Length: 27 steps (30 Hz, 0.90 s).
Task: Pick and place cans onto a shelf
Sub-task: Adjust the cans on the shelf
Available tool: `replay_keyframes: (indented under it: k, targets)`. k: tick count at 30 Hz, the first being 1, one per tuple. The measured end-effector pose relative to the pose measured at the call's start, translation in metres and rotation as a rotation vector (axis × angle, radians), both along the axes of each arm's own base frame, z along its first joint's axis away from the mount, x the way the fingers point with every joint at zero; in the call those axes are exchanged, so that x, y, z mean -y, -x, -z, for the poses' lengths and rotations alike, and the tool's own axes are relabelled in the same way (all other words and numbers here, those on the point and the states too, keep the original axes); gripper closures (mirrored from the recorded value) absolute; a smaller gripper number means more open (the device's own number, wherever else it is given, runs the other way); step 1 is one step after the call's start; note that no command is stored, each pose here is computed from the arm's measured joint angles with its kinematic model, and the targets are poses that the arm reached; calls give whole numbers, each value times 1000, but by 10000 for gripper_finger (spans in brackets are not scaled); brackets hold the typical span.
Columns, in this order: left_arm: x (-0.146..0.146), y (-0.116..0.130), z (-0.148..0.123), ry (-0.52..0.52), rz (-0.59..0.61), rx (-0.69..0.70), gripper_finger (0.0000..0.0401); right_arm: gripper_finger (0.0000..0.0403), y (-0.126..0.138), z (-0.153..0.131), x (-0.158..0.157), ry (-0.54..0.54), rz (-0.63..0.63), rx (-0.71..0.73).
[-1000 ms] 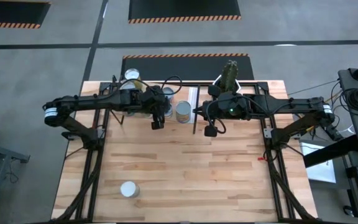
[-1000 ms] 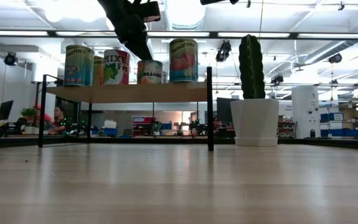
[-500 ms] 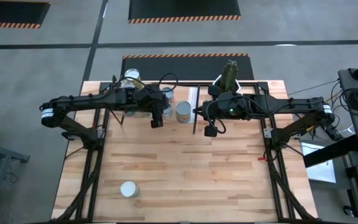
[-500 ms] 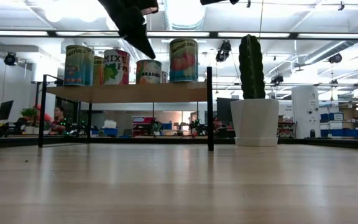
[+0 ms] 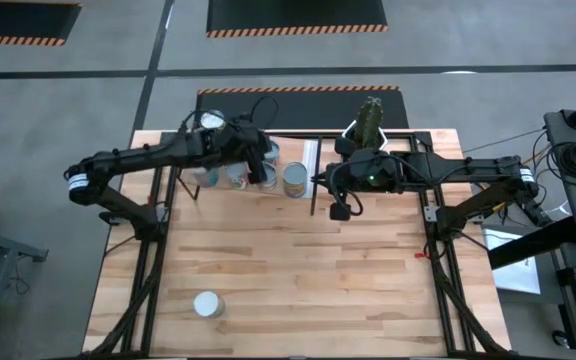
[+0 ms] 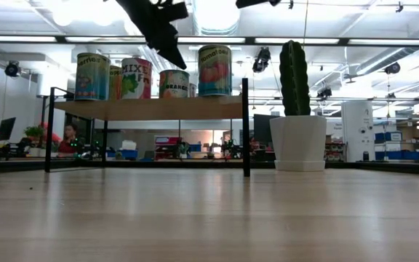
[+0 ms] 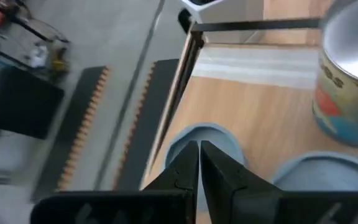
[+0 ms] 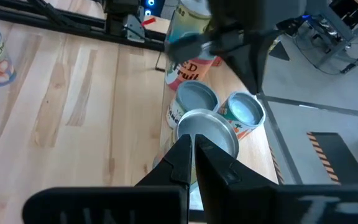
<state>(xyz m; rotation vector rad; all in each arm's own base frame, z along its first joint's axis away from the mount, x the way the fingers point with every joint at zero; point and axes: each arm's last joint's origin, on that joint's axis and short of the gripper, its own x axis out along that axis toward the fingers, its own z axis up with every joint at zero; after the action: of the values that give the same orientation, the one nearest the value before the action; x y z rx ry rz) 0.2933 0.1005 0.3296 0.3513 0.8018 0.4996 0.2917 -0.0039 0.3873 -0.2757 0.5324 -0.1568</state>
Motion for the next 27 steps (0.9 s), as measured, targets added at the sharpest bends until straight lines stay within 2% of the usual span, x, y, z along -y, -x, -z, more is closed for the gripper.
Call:
replay_keyframes:
  k: [4, 7, 16, 27]
  targets:
    - [-17, 5, 1, 144, 35, 64, 401, 394, 1, 2, 0, 0, 0, -18]
    - [-26, 6, 5, 195, 45, 77, 401, 394, 1, 2, 0, 0, 0, -19]
    - [-31, -2, 18, 209, 47, 26, 401, 394, 1, 2, 0, 0, 0, -24]
    - [-32, 2, 23, 230, 20, -29, 401, 394, 1, 2, 0, 0, 0, -26]
